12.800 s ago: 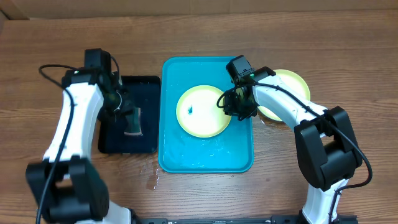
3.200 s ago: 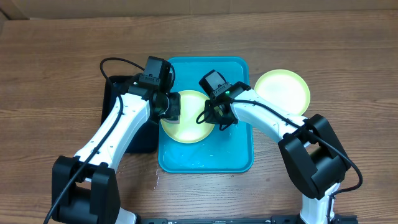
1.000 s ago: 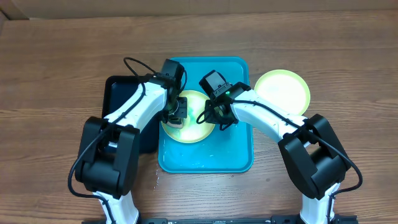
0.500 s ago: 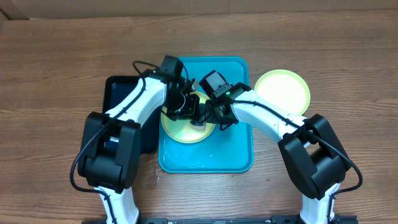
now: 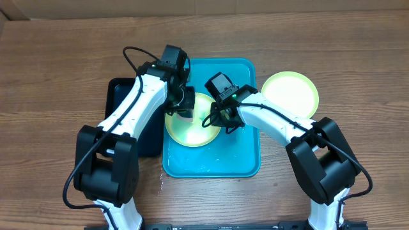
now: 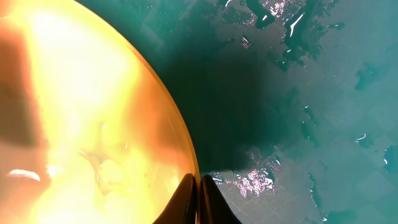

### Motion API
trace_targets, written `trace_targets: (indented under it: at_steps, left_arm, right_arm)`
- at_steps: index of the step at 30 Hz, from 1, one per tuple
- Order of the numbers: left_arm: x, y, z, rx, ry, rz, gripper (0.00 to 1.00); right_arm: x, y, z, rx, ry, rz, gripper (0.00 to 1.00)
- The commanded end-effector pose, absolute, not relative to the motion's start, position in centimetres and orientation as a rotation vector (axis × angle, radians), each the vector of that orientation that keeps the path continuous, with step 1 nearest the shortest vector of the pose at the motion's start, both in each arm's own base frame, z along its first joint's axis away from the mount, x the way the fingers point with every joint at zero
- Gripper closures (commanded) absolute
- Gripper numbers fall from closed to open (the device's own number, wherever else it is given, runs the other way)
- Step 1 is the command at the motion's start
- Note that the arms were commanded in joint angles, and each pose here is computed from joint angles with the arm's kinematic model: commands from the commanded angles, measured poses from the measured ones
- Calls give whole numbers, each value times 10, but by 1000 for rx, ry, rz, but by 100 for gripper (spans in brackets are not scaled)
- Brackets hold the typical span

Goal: Clean dirty plates on tray and stack at the side
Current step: 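Continue scrubbing the yellow plate with the sponge in the left gripper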

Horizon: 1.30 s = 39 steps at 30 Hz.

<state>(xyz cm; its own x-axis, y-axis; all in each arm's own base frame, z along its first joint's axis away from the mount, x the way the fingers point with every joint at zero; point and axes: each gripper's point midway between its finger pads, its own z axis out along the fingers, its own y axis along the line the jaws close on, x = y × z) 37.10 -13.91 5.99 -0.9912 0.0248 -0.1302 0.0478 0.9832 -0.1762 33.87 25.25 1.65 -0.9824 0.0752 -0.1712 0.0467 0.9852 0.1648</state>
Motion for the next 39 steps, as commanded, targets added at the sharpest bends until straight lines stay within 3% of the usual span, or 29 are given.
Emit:
trace_targets:
  at_steps: [1,14,25,32,39]
  left_arm:
    - [362,-121,44,-12,3025,-123,96]
    - [337,-124,-17,-35,3124,-171,96]
    - [348,-192,30,112,3058,-785,96]
    - [378,-181,76,126,3022,-607,96]
    - [376,-140,66,78,3078,-239,96]
  right_arm:
    - [333,249,9,87,2972,227,96]
    - [333,249,9,88,2971,227,96]
    - [334,250,10,87,2969,229,96]
    - [333,249,9,86,2973,226,96]
    - [333,249,9,86,2973,226,96]
